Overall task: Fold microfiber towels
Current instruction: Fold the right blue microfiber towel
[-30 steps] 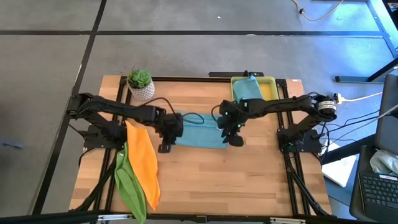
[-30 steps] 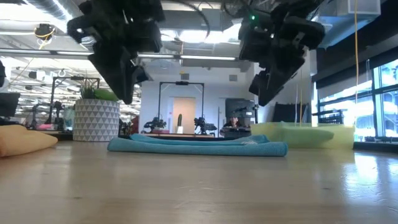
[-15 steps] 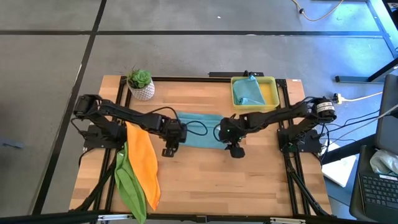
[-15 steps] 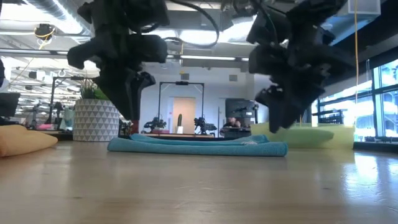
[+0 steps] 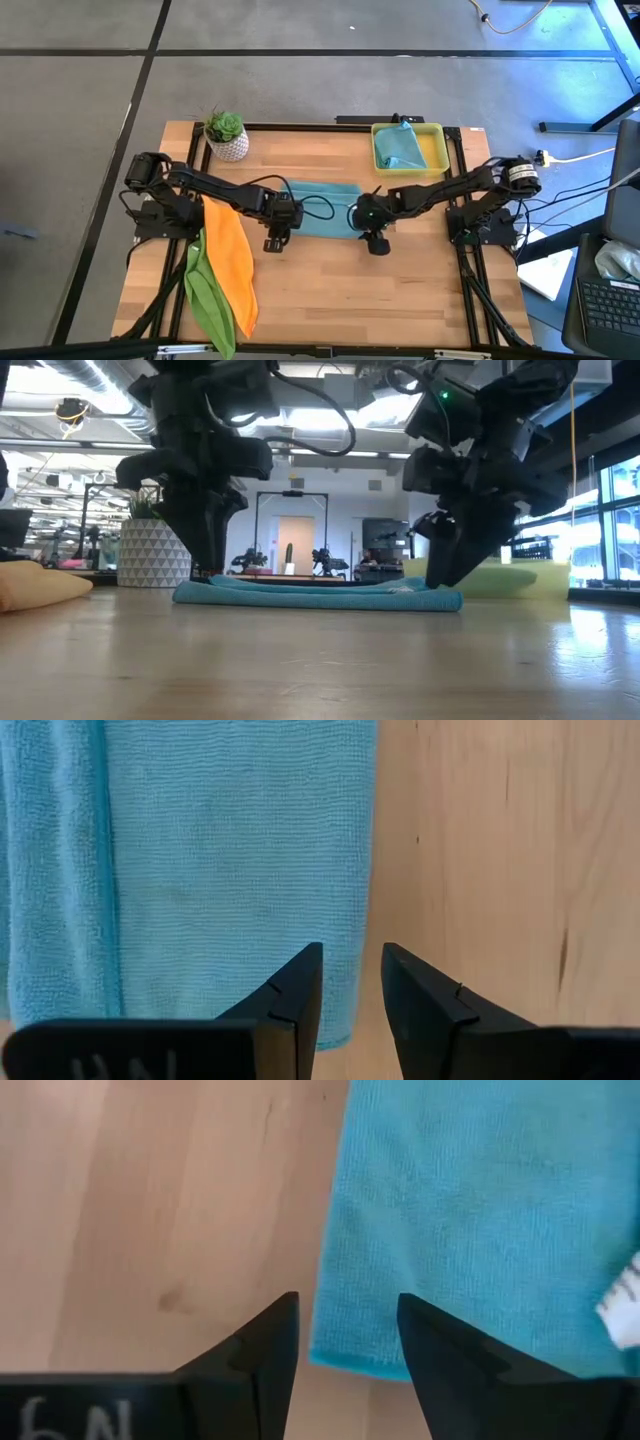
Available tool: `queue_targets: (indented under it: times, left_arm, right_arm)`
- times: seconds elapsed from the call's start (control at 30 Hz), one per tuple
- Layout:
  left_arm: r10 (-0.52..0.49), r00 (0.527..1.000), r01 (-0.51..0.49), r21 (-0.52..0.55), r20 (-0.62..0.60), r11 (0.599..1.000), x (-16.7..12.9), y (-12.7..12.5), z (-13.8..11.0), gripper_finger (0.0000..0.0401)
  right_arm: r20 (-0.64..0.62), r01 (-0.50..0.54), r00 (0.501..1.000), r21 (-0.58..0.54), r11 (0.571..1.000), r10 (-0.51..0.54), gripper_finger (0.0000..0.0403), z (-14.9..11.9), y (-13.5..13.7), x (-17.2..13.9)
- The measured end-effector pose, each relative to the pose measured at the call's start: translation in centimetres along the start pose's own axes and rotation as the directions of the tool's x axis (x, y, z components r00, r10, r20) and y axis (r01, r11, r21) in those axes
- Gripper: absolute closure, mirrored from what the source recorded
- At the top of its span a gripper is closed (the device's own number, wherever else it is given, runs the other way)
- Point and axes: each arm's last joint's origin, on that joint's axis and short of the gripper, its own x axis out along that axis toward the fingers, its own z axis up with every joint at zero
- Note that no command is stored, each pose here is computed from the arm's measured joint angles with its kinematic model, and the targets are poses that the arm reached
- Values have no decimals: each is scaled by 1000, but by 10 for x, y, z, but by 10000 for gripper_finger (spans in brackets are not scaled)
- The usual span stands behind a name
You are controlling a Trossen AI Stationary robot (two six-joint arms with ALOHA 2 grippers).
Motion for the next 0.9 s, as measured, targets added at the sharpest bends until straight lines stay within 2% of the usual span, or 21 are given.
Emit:
queue_targets:
  times: [0.17,0.43,0.6,0.77,0.9]
  left_arm:
    - [-31,999,31,-7,-10,1000,4,1,0,304]
    - [-82,992,82,-8,-93,997,25,-2,-4,304]
    - [-126,983,118,-62,-131,991,38,-1,-5,304]
    - [-132,983,119,-106,-131,987,40,-1,-5,304]
    - [-200,971,183,-128,-129,975,41,1,-5,324]
  right_arm:
    - [-35,-20,999,42,999,21,230,-4,3,15]
    - [-64,-31,997,28,999,33,230,-7,9,31]
    - [-48,-34,998,62,998,37,237,-6,12,32]
    - [-36,-40,998,81,996,43,274,-5,15,34]
    - [-41,-48,998,79,996,51,332,-5,17,34]
